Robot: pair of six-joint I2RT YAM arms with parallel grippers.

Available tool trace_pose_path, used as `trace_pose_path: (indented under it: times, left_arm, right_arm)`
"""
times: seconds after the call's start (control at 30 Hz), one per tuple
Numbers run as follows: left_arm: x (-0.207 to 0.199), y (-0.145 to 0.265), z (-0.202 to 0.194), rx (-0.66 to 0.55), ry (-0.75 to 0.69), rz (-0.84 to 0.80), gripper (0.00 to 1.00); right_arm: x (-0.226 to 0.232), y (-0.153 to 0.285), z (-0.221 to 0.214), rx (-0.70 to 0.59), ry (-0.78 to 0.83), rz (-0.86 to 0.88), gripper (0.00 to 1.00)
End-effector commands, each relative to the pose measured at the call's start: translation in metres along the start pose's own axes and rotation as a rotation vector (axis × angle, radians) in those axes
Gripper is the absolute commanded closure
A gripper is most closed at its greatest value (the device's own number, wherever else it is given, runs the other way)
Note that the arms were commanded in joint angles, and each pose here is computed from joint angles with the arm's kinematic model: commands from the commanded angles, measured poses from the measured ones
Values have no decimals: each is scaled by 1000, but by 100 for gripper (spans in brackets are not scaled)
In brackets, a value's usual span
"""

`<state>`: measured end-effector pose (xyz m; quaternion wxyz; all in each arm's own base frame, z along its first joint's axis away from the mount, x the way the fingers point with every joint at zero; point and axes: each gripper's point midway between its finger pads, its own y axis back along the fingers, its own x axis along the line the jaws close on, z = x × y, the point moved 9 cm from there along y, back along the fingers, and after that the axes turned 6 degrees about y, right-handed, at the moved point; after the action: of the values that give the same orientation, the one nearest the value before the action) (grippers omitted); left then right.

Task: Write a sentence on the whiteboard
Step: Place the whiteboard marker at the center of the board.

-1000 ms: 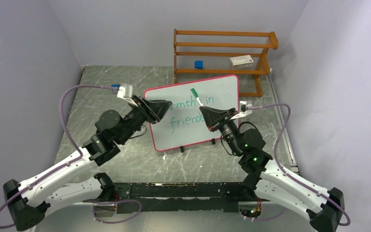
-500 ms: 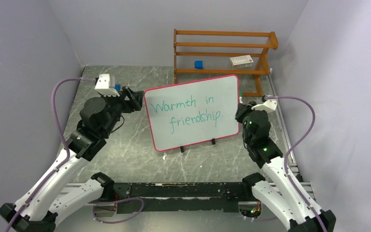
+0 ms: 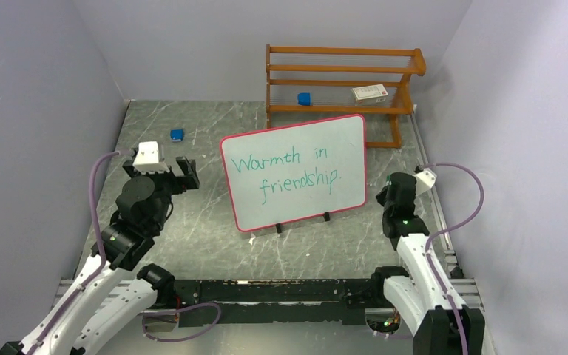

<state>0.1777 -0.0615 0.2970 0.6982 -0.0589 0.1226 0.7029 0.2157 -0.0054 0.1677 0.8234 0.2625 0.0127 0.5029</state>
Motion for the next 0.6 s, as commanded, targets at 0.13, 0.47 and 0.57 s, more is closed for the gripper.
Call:
trace_pose_path:
  times: [0.13,0.47,0.57]
  left_arm:
    - [18,12,0,-65,-1,85,1]
    - [19,17,3,-79,21,70,1]
    - [20,19,4,-87,29,67,1]
  right_arm:
    - [-16,-22,-41,125,-58,-133,100]
    - [-30,-27,-50,186,-83,-247,80]
    - [-30,-22,-50,182,-97,-231,69]
